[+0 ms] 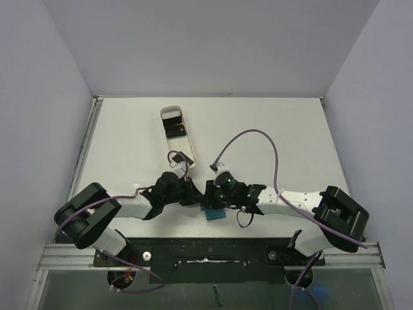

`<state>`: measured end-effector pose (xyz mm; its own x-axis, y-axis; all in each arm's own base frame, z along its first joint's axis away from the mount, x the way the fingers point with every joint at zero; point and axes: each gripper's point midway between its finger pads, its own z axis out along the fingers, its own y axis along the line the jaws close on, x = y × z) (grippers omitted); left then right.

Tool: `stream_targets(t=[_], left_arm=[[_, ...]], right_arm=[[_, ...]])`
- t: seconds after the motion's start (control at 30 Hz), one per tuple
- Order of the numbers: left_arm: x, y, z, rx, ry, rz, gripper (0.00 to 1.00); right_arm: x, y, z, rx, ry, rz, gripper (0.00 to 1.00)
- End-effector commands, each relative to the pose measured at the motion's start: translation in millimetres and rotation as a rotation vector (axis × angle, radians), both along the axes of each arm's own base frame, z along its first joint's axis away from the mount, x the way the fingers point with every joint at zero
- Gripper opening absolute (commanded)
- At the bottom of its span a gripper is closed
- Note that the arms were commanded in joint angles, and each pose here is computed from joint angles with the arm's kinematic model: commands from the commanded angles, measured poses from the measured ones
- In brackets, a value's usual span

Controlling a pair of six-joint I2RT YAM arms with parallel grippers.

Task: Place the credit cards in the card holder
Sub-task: Close the card holder at the center of the board.

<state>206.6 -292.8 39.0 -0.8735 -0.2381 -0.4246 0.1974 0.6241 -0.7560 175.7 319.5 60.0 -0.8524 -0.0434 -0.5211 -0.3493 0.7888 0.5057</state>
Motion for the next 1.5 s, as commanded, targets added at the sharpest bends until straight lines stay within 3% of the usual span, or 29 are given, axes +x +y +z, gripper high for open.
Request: stream_targets(t=[0.0, 0.2, 0.4, 1.47], left_arm=[[7, -7, 14, -0.049, -0.051, -0.003, 0.12], [6, -6, 13, -0.049, -0.046, -0.003, 0.11], [6, -5, 12, -0.036, -0.048, -0.002, 0.11], [9, 0, 5, 0.022, -0.048, 0.006, 0.11]], right_arm=[[7, 18, 19, 0.056, -0.033, -0.002, 0.23], [5, 19, 18, 0.056, -0.029, 0.004, 0.20], [7, 17, 18, 0.037, -0.046, 0.008, 0.00], [13, -31, 1, -0.051, -0.063, -0.119, 0.00]])
